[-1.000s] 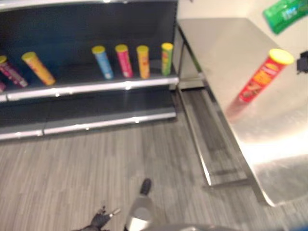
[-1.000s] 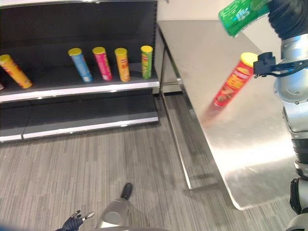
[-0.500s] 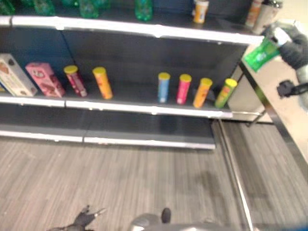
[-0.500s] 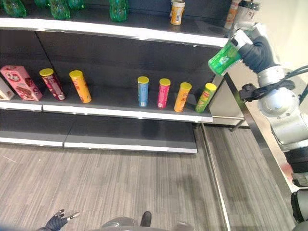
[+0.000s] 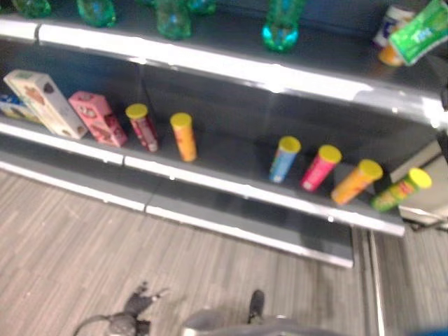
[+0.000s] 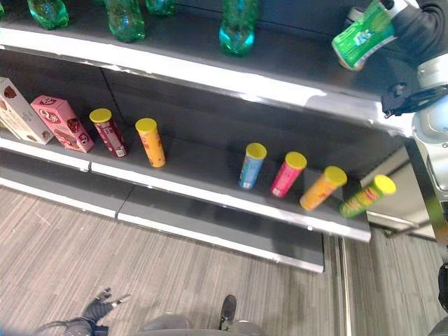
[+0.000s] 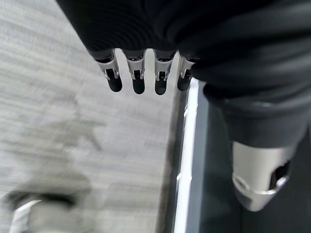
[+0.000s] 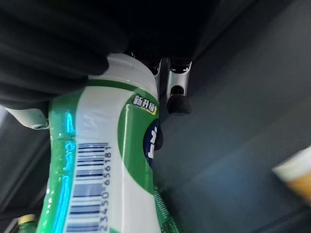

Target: Put the goods on the table back onto the shelves and tidy them up.

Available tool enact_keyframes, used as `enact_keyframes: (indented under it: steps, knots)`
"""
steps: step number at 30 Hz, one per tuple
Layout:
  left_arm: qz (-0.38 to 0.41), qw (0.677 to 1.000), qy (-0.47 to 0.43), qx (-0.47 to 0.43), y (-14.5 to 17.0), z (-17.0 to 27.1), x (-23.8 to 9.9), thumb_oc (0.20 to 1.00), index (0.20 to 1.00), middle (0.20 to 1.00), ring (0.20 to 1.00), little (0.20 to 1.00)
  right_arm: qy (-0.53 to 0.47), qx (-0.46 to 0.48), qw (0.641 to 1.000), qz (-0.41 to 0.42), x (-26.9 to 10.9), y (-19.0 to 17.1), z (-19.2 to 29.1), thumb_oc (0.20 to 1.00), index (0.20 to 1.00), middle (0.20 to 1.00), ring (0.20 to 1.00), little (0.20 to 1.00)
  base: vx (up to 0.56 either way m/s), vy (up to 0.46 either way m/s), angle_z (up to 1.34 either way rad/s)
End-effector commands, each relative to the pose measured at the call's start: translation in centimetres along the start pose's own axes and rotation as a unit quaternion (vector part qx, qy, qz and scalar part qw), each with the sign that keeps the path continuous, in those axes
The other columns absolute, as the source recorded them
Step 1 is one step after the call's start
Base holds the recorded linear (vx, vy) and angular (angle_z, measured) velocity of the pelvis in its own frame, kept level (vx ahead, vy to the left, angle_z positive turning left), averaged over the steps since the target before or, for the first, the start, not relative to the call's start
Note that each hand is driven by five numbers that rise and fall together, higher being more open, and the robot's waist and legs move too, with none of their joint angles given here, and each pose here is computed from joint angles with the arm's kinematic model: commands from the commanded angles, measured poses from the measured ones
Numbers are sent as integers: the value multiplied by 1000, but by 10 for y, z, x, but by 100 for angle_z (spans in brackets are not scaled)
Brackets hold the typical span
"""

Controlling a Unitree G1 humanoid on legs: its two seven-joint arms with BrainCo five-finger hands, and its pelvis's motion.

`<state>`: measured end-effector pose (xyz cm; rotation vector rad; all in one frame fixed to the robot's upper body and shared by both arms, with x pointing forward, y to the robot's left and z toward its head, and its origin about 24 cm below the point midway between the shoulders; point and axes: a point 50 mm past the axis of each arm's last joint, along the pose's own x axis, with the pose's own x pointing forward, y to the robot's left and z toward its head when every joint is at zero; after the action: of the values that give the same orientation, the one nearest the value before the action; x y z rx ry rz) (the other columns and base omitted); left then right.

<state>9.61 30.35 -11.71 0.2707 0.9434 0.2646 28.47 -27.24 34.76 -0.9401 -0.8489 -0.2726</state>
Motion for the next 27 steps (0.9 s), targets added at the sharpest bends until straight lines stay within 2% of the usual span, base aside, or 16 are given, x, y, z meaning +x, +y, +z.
enact_keyframes:
  steps: [1,11,27]
  knots:
    - [-9,1000,-1,10,-10,2,3,1000,1000,1000,1000,1000,-38,-15,997,-67,2,-33,14,200,200,200,200,200,21,76,-39]
    - [-19,999,38,12,-18,-25,-6,1000,1000,1000,1000,1000,-21,-14,996,-85,-7,-31,5,200,200,200,200,200,59,109,-46]
    - [-35,998,56,19,-26,-37,-11,1000,1000,1000,1000,1000,-10,-37,998,-57,-4,-34,1,200,200,200,200,200,0,46,-7]
